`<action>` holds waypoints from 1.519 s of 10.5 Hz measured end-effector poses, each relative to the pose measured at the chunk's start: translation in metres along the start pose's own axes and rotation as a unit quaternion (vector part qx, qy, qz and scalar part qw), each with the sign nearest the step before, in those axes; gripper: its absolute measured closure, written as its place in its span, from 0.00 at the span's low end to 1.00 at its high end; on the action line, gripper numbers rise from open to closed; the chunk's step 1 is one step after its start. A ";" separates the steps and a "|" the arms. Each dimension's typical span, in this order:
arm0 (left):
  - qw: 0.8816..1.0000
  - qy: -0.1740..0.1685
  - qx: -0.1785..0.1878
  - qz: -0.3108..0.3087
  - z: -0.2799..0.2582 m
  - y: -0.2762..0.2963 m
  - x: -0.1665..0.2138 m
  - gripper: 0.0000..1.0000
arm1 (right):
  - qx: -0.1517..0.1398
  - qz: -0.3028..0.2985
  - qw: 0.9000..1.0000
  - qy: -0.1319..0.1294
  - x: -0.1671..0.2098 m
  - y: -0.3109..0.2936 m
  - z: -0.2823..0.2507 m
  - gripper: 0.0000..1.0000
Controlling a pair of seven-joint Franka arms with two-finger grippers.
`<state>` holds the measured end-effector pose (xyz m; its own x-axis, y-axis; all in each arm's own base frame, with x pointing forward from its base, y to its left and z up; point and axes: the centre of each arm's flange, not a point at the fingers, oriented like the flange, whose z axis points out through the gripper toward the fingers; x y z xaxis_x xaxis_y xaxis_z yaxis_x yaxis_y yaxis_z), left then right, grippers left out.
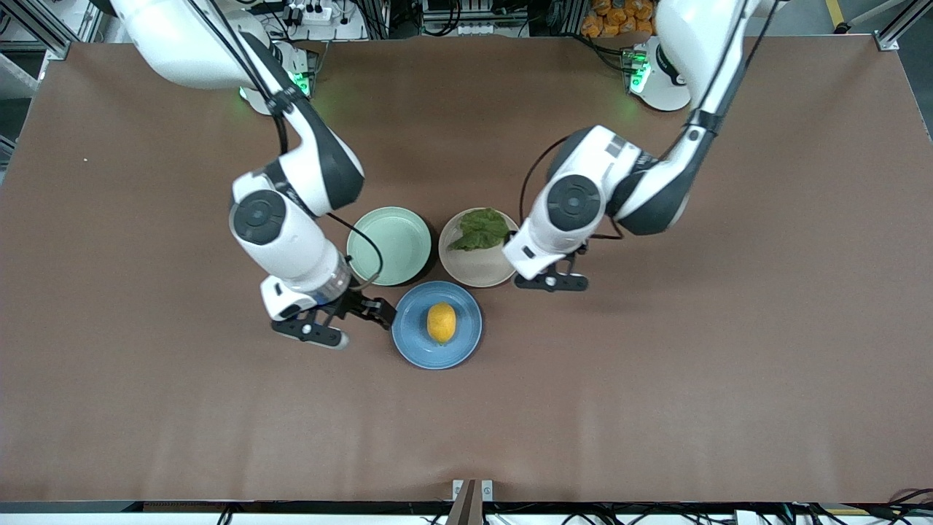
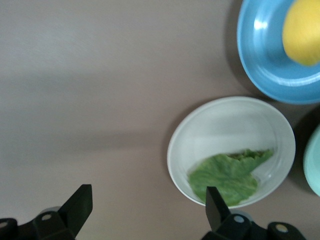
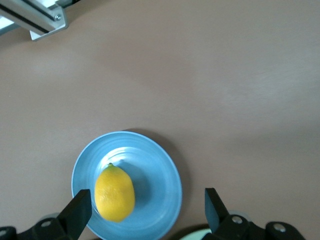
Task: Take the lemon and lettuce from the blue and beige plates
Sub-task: 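Lower and close the right gripper on the lemon while the left grips lettuce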
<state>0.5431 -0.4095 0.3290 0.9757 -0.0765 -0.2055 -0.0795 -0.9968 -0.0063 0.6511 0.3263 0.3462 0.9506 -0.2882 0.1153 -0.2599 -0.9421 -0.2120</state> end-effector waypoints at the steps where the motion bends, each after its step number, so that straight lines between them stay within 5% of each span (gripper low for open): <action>1: 1.000 -0.008 0.006 0.005 0.014 0.014 -0.007 0.00 | 0.010 -0.002 1.000 0.003 -0.006 -0.008 0.016 0.00; 11: 1.000 -0.020 0.012 0.009 0.129 0.090 -0.031 0.00 | 0.066 -0.027 0.997 0.016 -0.059 -0.049 0.103 0.00; 16: 1.000 -0.005 0.000 0.002 0.142 0.102 -0.032 0.00 | 0.054 -0.051 0.997 0.018 -0.070 -0.047 0.130 0.00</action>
<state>0.4745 -0.5053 0.1955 0.9732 -0.0805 -0.2152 -0.0835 -0.9965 -0.0049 0.6190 0.4132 0.2217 0.9638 -0.2004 0.1759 -0.1411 -0.9430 -0.3013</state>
